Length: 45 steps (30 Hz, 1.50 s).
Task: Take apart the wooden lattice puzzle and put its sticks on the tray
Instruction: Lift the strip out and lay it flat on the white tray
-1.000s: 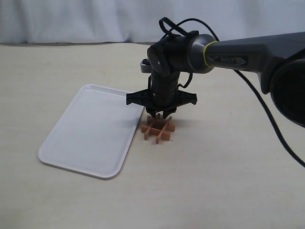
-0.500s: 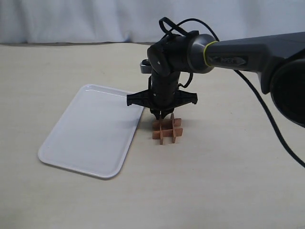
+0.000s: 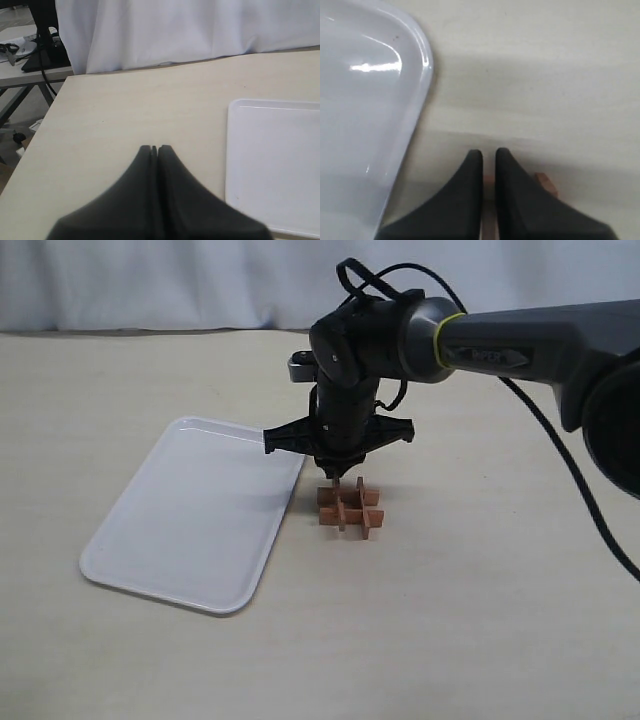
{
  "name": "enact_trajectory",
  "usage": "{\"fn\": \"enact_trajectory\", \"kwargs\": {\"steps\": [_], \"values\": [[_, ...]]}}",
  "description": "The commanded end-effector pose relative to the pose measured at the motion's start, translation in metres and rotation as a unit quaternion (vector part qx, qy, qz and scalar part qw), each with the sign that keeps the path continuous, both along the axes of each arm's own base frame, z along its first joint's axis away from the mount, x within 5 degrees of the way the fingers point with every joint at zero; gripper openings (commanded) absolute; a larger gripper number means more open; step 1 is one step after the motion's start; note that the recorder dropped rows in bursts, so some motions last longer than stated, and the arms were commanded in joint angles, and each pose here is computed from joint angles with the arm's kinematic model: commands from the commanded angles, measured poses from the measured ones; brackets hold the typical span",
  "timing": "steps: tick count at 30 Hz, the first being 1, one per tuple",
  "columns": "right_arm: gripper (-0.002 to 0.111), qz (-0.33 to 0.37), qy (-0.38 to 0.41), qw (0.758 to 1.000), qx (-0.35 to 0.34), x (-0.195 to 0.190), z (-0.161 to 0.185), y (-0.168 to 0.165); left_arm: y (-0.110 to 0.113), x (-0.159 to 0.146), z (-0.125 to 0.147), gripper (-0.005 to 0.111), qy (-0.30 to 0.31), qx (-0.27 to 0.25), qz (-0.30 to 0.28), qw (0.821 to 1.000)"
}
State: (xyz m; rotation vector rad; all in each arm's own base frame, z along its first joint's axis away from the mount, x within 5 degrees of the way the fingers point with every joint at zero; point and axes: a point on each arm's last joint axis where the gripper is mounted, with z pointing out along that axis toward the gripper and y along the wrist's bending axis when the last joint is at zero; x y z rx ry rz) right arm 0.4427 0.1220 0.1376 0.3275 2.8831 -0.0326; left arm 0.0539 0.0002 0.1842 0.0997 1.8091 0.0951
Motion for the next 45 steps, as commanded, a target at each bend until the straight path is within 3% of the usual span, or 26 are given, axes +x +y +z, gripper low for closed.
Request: {"fn": "enact_trajectory", "kwargs": {"steps": [1,8,12,16,19,26,30,37,41,45], "values": [[0.005,0.005,0.000,1.000,-0.008,-0.003,0.017,-0.002,0.000,0.000,0.001,0.000,-0.009,-0.001,-0.001,1.000],[0.005,0.007,-0.029,1.000,0.001,-0.008,0.053,-0.003,0.000,0.000,0.001,0.000,-0.009,-0.001,-0.001,1.000],[0.005,0.033,-0.037,0.997,0.050,-0.008,0.055,0.007,0.000,0.000,0.001,0.000,-0.009,-0.001,-0.001,1.000],[0.005,0.094,-0.089,0.983,0.132,-0.003,0.055,0.037,0.000,0.000,0.001,0.000,-0.009,-0.001,-0.001,1.000],[0.005,0.164,-0.127,0.969,0.135,-0.004,0.049,0.067,0.000,0.000,0.001,0.000,-0.009,-0.001,-0.001,1.000],[0.006,0.251,-0.208,0.938,0.121,-0.007,0.037,0.113,0.000,0.000,0.001,0.000,-0.009,0.000,-0.001,1.000],[0.024,0.273,-0.239,0.925,0.113,-0.005,0.034,0.121,0.000,0.000,0.001,0.000,-0.009,0.000,-0.001,1.000],[0.083,0.302,-0.224,0.923,0.080,-0.006,0.034,0.118,0.000,0.000,0.001,0.000,-0.009,0.000,-0.001,1.000],[0.088,0.321,-0.176,0.929,0.062,-0.010,0.041,0.115,0.000,0.000,0.001,0.000,-0.009,0.000,-0.001,1.000],[0.088,0.359,-0.118,0.926,-0.015,-0.012,0.064,0.104,0.000,0.000,0.001,0.000,-0.009,0.000,-0.001,1.000]]}}
